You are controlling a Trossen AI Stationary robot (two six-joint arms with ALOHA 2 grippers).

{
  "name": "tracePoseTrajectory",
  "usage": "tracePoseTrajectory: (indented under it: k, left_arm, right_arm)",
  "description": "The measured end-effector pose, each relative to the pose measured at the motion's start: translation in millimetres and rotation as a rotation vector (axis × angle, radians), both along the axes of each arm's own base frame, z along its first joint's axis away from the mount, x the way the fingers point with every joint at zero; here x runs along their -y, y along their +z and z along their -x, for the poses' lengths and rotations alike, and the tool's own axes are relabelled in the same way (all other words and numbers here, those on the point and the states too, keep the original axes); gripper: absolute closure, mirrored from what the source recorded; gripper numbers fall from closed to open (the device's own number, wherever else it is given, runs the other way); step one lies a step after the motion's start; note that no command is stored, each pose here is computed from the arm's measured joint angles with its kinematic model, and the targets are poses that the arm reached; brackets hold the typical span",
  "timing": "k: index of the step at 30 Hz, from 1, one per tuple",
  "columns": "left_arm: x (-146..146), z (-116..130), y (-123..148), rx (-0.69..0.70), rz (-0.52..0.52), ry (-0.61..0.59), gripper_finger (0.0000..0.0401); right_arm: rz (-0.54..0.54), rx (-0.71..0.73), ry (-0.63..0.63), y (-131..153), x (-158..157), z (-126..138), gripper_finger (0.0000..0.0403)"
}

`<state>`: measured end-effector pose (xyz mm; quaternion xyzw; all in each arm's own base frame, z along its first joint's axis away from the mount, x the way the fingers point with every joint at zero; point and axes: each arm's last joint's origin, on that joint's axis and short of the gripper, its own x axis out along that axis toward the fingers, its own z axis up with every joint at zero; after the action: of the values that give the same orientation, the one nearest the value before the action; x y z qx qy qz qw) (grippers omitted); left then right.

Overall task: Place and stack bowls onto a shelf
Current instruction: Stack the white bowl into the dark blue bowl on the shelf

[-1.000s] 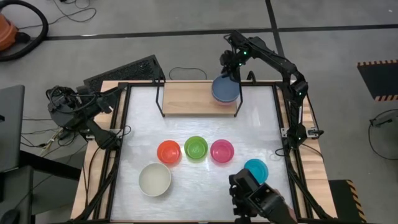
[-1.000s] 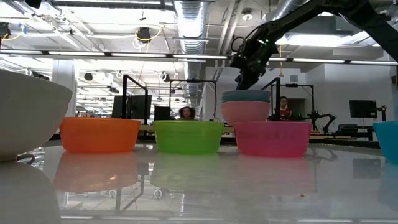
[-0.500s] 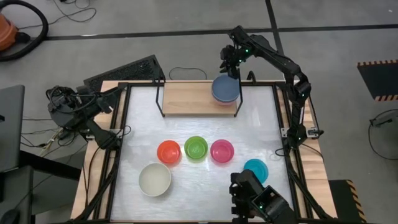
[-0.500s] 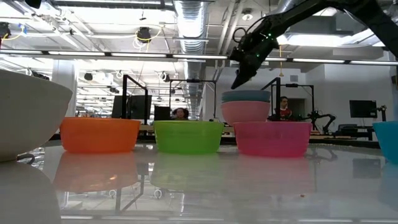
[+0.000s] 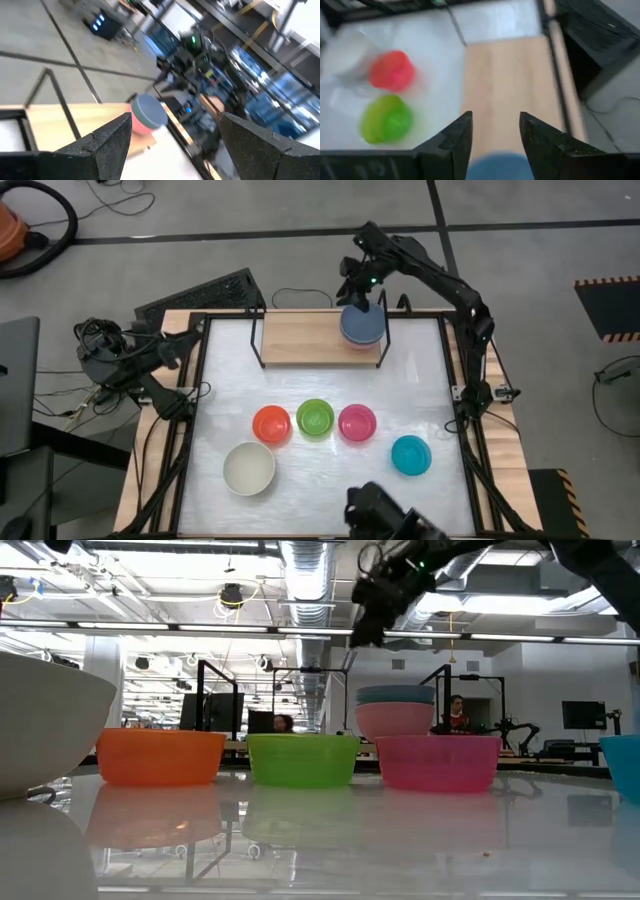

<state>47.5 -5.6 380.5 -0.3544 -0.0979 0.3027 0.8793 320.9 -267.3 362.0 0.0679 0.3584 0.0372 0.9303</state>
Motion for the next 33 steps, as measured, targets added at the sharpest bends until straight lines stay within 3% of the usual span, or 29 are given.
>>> tracePoseTrajectory:
  k: [7,16,20,24,28,33]
  left_arm:
    - [5.2,-3.0,-1.8,-0.055,0.011,-0.213,0.0118]
    - [30.2,-20.2,-12.1,-0.255,-0.022,-0.597,0.0118]
    - [47.8,-31.9,-26.0,-0.424,0.062,-0.759,0.0118]
    - [64.5,-40.3,-41.9,-0.641,0.208,-0.905,0.0118]
    - [76.6,-46.7,-59.8,-0.888,0.297,-0.916,0.0118]
    - [88.2,-52.4,-75.4,-1.080,0.268,-0.852,0.0118]
  right_arm:
    - [-0.158,0.041,0.087,12.2,-48.7,-32.4,0.0168]
    - [-0.293,-0.073,0.171,9.0,-123.3,-64.3,0.0164]
    - [-0.334,-0.128,0.186,8.2,-159.3,-75.6,0.0164]
    - [-0.408,-0.219,0.198,6.0,-195.9,-80.2,0.0163]
    - [-0.414,-0.316,0.188,3.0,-236.4,-82.7,0.0163]
    - [-0.300,-0.396,0.089,-0.4,-284.4,-83.2,0.0163]
